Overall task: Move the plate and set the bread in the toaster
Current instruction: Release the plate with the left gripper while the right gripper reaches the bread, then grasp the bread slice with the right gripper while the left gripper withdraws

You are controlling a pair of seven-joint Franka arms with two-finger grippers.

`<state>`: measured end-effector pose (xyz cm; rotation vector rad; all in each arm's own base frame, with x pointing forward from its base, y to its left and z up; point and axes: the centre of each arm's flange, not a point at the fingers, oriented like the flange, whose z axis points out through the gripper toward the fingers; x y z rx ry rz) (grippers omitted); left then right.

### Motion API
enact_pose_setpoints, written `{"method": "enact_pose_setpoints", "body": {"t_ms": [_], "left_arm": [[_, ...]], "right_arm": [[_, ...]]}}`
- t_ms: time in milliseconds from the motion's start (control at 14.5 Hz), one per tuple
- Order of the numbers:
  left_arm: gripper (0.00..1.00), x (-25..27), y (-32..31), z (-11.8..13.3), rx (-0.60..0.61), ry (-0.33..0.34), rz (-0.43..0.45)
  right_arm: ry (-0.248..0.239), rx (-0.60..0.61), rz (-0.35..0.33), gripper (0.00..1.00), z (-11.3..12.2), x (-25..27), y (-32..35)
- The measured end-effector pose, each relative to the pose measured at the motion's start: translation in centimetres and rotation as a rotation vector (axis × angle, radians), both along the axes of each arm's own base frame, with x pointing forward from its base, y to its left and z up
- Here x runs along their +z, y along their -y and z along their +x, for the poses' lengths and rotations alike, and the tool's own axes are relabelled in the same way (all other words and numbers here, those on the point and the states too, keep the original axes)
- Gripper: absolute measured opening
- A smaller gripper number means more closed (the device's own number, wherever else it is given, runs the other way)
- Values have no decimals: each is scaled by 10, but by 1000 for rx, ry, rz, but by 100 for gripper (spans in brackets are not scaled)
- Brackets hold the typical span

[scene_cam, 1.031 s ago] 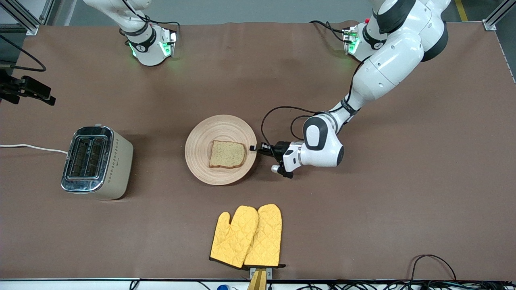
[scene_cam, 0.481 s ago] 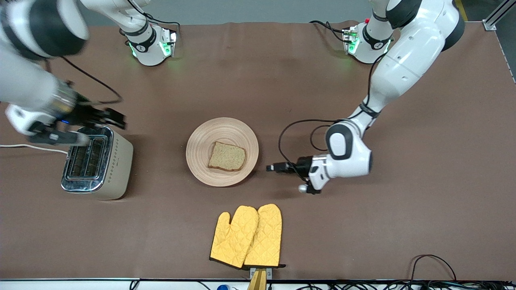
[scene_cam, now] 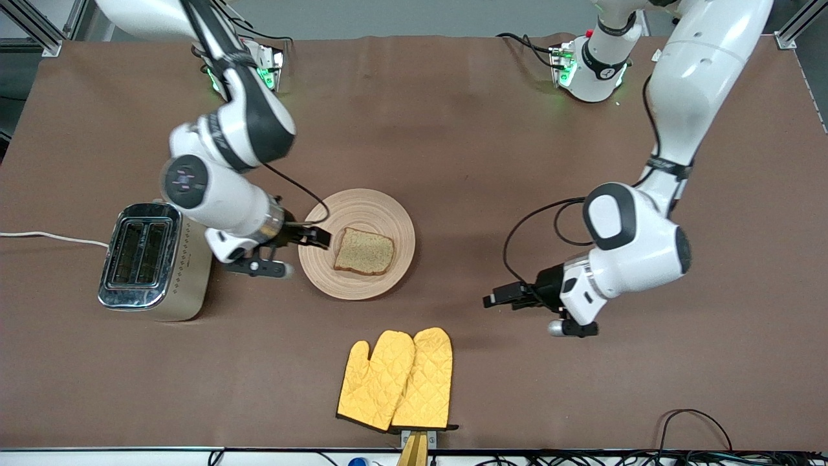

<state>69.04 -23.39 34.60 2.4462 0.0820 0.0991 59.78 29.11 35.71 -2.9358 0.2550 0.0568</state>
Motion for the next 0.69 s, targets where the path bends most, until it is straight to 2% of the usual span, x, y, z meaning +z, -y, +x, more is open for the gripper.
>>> {"method": "enact_pose_setpoints", "body": {"t_ms": [138,206,344,550,619,688], "left_arm": [[100,34,-40,2,-5,-14,91],[100,51,-62,1,-2,-25,142],[100,85,-98,-7,-4,-52,245],[100,140,-114,-31,5,-76,404],[100,158,-113,-41,17,-83,439],[100,176,-112,-51,27,-92,462]], "right_arm": [[47,-16,-1,100,-11,-56,-10],[49,-20,-8,100,-17,-80,-9],[32,-19,-25,100,-25,-115,-10],[31,-20,-33,96,-29,-138,-10],[26,-19,-36,89,-30,-143,-11],[22,-17,-38,89,-31,-146,-12]]}}
